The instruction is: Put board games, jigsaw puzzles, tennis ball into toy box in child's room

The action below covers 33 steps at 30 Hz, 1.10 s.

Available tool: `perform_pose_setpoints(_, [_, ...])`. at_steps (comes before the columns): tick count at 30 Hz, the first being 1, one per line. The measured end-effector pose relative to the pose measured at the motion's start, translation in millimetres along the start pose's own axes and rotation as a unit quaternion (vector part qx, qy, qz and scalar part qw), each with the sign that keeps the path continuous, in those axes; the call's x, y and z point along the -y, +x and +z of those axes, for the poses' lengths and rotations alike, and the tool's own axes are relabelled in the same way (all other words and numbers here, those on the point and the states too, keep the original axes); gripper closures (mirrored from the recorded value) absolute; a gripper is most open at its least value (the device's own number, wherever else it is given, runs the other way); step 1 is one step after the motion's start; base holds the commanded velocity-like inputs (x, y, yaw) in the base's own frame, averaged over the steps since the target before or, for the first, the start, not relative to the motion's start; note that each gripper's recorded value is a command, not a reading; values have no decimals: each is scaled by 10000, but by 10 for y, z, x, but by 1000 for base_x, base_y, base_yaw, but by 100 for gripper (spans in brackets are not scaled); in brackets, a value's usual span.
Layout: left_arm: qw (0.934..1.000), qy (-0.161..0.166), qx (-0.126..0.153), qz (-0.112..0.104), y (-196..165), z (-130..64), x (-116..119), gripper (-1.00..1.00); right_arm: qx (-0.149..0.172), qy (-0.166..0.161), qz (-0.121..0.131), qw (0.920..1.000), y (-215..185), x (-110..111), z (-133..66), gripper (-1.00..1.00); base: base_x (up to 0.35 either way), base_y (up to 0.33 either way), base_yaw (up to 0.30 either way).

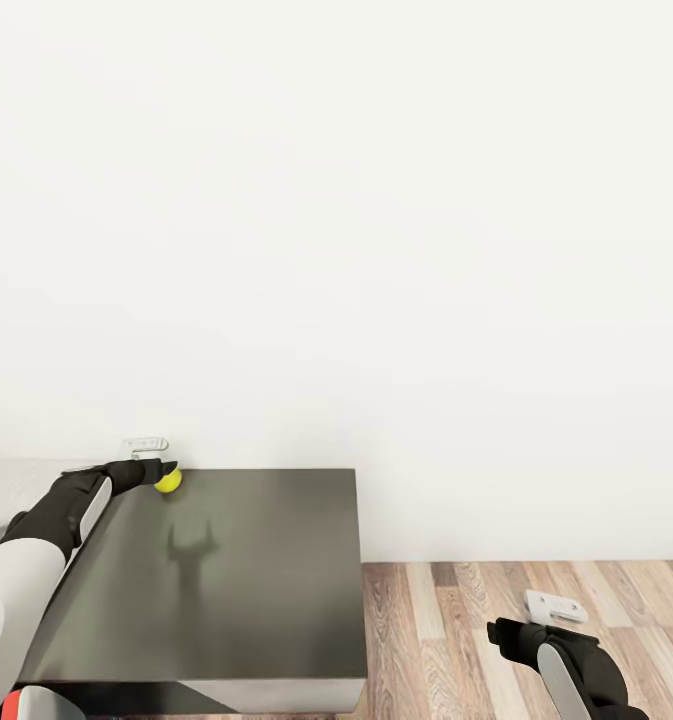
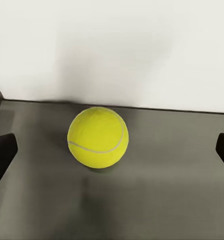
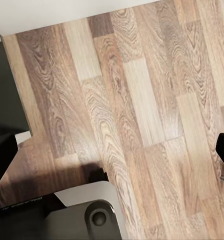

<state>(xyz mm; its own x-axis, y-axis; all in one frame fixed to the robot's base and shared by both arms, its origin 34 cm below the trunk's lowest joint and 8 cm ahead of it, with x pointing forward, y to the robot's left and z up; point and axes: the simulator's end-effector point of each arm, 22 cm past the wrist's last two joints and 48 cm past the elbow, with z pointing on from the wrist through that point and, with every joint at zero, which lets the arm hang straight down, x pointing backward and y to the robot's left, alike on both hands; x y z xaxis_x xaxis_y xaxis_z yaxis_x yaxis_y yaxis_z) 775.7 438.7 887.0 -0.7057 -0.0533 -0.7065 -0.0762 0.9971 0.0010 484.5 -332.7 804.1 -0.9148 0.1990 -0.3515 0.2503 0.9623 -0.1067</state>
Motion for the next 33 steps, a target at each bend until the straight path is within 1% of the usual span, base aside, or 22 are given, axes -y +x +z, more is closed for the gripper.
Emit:
perform_pose_setpoints(14, [10000,1,-7,4,12,11,3,-100,-11,1,0,10000,8,-1,8,-100,46,53,0])
perform_pose_setpoints(33, [9999,-6,-157,5,176,121,0,-100,-161,20,-22,9999,104,-1,89,-100,5,2,0])
